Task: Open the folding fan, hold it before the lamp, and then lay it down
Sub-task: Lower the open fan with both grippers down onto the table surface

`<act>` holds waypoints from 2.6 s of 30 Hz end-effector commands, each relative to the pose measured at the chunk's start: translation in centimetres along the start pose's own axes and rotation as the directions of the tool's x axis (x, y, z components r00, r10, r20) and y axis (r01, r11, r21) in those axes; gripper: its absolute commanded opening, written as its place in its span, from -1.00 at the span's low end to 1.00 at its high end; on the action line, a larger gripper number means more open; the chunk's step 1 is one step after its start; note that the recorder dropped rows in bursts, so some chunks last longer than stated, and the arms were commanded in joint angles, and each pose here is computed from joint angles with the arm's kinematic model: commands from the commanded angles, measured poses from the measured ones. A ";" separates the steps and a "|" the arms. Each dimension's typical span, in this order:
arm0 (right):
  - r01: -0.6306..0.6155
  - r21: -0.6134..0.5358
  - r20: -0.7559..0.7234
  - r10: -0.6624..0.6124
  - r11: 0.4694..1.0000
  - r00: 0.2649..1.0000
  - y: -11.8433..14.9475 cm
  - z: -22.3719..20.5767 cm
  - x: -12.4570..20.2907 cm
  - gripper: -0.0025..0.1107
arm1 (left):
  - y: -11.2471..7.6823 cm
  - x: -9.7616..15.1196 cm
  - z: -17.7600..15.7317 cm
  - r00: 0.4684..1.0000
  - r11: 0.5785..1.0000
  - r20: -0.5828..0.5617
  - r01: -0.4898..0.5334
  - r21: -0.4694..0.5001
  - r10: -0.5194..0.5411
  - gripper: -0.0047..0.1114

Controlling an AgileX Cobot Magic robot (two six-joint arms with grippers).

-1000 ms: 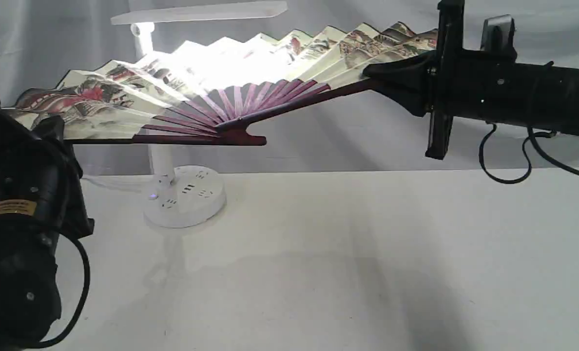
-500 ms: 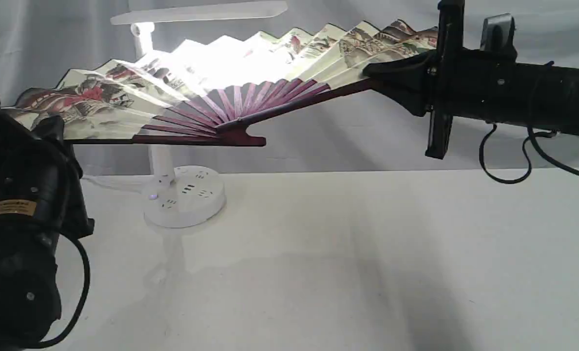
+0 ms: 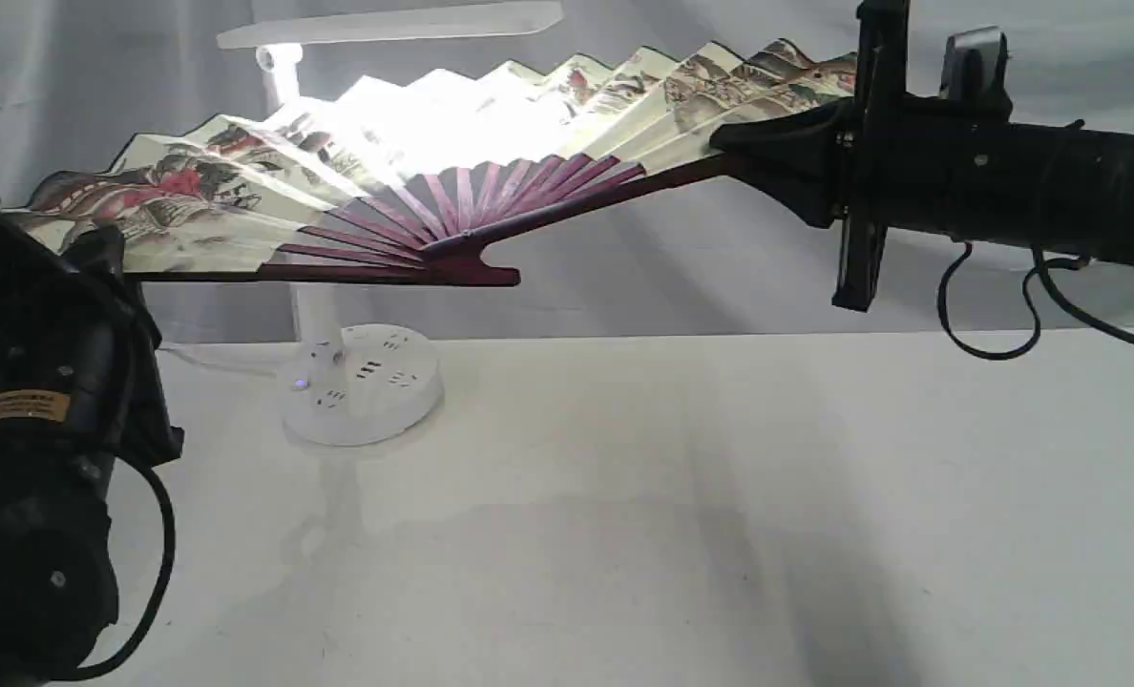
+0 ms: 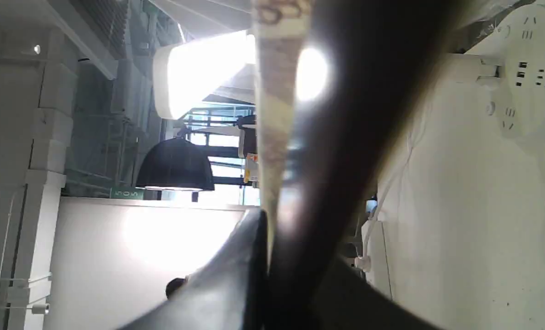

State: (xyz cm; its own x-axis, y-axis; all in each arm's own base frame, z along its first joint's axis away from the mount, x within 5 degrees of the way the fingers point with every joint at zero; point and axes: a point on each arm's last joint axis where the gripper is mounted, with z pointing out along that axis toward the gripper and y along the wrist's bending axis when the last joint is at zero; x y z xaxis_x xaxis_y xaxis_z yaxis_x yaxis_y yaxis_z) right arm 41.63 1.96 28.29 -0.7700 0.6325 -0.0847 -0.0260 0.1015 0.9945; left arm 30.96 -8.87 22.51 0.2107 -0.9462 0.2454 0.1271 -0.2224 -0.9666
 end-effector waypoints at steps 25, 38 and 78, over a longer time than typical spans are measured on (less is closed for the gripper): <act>-0.119 0.134 0.106 0.106 0.984 0.989 -8.8 -8.1 0.5 -0.96 | 8.1 5.5 -3.2 0.991 0.978 -0.129 -0.057 -0.200 0.031 -0.91; -0.215 0.175 0.279 0.161 0.961 0.947 -12.7 -15.4 0.6 -0.96 | 13.6 12.5 -3.7 0.961 0.971 -0.276 -0.068 -0.230 0.002 -0.91; -0.219 0.355 0.367 0.080 0.909 0.927 -14.5 -17.7 -0.1 -0.29 | 17.6 13.9 -3.5 0.922 0.945 -0.383 -0.168 -0.281 0.050 0.29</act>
State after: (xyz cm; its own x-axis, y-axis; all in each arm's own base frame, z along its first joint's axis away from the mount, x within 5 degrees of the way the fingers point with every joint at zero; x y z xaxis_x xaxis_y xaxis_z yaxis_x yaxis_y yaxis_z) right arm 30.96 -13.30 15.04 -0.4722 0.8814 -0.0112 0.3733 0.2114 0.9033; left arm 32.72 -26.48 8.15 -0.1626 -0.9771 0.1373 -0.2060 -0.1025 -0.9732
